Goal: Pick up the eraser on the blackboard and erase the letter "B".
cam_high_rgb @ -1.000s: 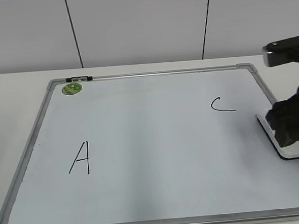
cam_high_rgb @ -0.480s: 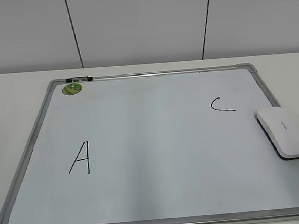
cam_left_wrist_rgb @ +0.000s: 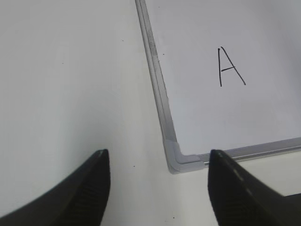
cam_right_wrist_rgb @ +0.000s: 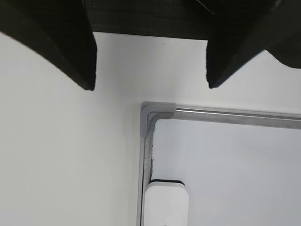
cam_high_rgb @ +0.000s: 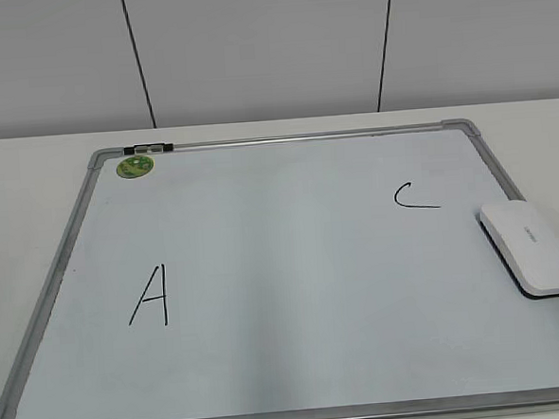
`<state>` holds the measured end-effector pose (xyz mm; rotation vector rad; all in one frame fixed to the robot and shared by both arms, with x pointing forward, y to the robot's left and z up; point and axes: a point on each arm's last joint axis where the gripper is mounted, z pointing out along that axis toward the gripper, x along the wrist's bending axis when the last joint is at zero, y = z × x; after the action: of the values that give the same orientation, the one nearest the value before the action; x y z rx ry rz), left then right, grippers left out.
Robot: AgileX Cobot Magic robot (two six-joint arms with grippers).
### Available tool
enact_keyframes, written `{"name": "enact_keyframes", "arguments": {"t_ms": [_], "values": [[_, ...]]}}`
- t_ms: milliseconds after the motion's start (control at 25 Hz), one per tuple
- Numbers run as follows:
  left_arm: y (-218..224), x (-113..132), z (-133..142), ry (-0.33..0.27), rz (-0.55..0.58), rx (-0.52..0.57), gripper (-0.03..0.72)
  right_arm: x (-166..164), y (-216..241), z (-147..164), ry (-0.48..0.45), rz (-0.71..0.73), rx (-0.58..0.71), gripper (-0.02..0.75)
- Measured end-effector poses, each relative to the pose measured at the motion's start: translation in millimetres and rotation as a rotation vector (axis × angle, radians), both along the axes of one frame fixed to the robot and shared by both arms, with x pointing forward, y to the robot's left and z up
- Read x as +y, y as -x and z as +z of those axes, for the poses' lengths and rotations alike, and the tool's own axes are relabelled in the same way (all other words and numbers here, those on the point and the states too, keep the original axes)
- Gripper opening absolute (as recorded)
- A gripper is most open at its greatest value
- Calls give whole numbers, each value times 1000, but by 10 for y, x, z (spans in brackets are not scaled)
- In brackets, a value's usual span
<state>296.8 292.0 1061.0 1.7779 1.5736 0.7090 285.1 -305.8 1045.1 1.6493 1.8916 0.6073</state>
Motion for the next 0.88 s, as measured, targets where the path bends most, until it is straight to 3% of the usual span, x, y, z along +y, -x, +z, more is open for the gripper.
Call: {"name": "enact_keyframes", "arguments": {"t_ms": [360,680,880], "values": [[209,8,-42,-25,-55,34,483,-28,92,19,-29,1,-53,537],[555,57,-50,-9,-57,-145,468,-26,97,18,-34,2,-52,536],[630,68,-55,-5,-57,-186,461,-24,98,17,-31,8,-51,535]]}}
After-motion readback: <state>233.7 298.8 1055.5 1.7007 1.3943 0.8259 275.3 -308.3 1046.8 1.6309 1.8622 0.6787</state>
